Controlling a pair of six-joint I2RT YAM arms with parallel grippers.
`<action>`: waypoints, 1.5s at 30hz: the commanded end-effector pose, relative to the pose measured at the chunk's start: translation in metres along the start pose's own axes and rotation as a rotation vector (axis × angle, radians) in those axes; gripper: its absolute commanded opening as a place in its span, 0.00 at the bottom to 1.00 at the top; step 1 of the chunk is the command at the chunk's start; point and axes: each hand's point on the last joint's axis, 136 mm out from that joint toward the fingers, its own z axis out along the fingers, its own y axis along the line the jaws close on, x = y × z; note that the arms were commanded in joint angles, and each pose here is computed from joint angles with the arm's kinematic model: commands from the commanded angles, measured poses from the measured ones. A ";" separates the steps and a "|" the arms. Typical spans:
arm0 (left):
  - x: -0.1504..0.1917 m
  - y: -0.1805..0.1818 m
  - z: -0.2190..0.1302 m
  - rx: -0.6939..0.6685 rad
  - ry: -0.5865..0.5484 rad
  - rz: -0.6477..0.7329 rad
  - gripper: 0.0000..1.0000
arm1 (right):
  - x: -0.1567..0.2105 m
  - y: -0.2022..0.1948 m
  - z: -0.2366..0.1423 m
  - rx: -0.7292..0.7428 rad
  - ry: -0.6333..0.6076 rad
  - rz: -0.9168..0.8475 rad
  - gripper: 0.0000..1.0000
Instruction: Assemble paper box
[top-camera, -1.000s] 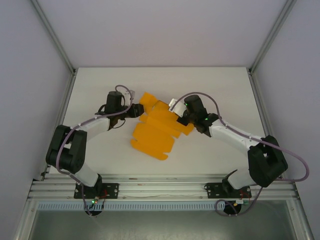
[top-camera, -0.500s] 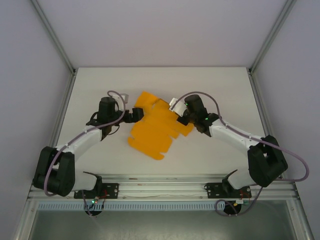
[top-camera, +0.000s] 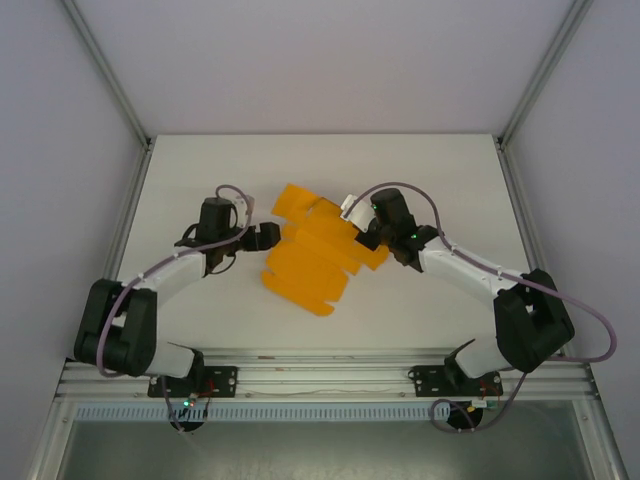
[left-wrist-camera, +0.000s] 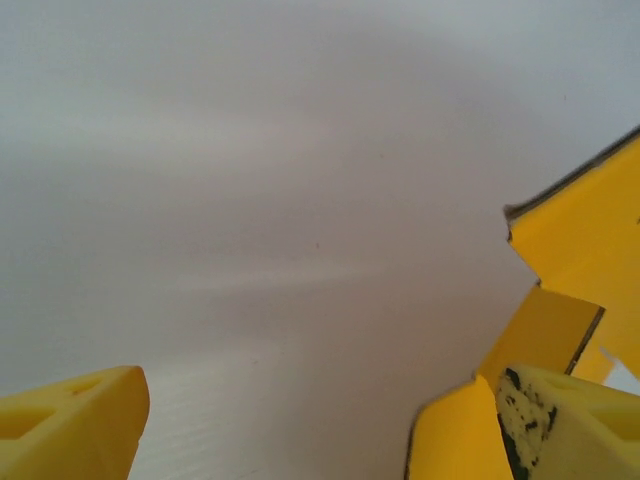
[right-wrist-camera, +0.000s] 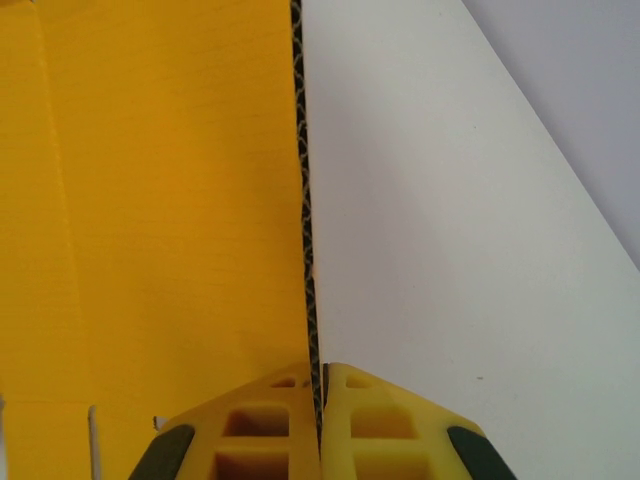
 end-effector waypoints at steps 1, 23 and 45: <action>-0.007 -0.035 0.004 0.186 -0.007 0.083 0.88 | -0.013 -0.005 -0.004 0.004 -0.046 0.019 0.00; 0.008 -0.081 0.030 0.519 0.060 0.121 0.19 | -0.028 0.017 -0.009 -0.131 -0.123 -0.052 0.00; -0.012 -0.008 0.001 -0.068 -0.048 0.045 1.00 | -0.019 -0.035 0.011 0.308 0.062 -0.511 0.00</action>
